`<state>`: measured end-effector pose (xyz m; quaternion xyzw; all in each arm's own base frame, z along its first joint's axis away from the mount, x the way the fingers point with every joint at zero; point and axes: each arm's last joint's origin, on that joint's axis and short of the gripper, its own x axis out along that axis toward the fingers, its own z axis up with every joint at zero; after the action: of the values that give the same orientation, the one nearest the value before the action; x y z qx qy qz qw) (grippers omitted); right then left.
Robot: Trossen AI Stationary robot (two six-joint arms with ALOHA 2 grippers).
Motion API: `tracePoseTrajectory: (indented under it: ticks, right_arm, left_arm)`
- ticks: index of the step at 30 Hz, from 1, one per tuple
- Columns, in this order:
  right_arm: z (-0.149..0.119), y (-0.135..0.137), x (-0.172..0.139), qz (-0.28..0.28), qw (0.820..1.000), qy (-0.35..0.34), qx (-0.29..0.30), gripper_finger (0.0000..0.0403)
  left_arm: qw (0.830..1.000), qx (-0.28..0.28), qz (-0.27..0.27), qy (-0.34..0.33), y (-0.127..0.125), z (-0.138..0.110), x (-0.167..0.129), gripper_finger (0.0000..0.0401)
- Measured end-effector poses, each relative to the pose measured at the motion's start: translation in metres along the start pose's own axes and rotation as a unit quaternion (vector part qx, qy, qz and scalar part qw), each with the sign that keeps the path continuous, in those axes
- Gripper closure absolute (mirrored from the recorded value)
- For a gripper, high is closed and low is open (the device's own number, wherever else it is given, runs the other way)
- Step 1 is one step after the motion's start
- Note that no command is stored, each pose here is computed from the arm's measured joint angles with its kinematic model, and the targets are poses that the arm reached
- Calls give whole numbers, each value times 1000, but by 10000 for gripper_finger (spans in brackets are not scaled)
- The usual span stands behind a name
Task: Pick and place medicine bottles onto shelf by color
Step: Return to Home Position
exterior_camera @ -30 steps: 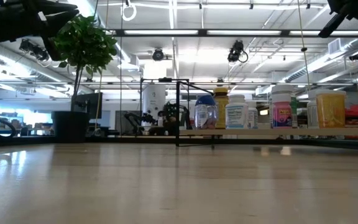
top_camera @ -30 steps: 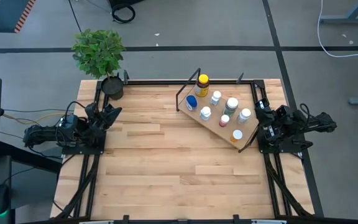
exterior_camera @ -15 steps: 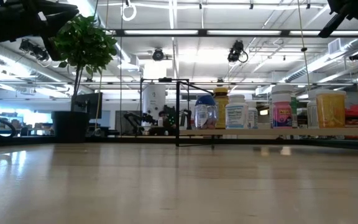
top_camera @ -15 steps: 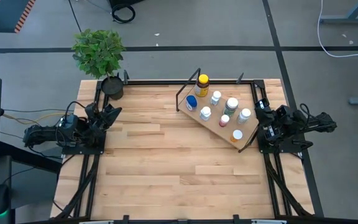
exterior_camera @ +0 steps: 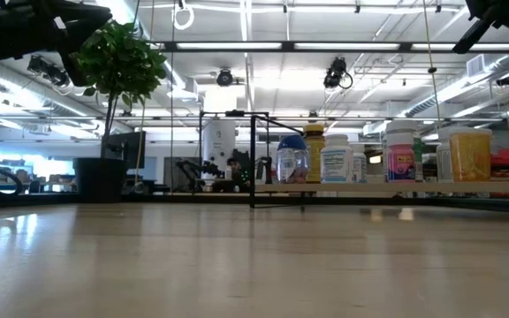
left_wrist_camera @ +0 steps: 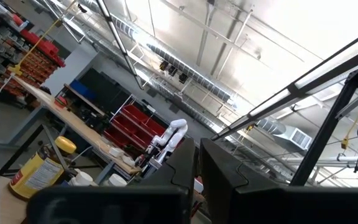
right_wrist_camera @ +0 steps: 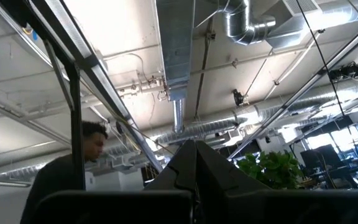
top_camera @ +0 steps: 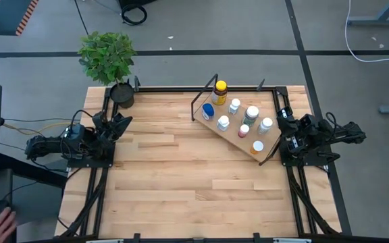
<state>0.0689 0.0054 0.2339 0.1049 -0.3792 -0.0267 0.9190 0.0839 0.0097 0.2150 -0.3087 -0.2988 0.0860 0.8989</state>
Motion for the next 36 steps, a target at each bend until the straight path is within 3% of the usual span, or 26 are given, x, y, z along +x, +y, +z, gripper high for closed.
tracePoseTrajectory:
  ticks: [36]
  right_arm:
    - [0, 0, 0, 0, 1000, 0, 0, 394]
  left_arm:
    - [1000, 0, 0, 0, 0, 0, 0, 368]
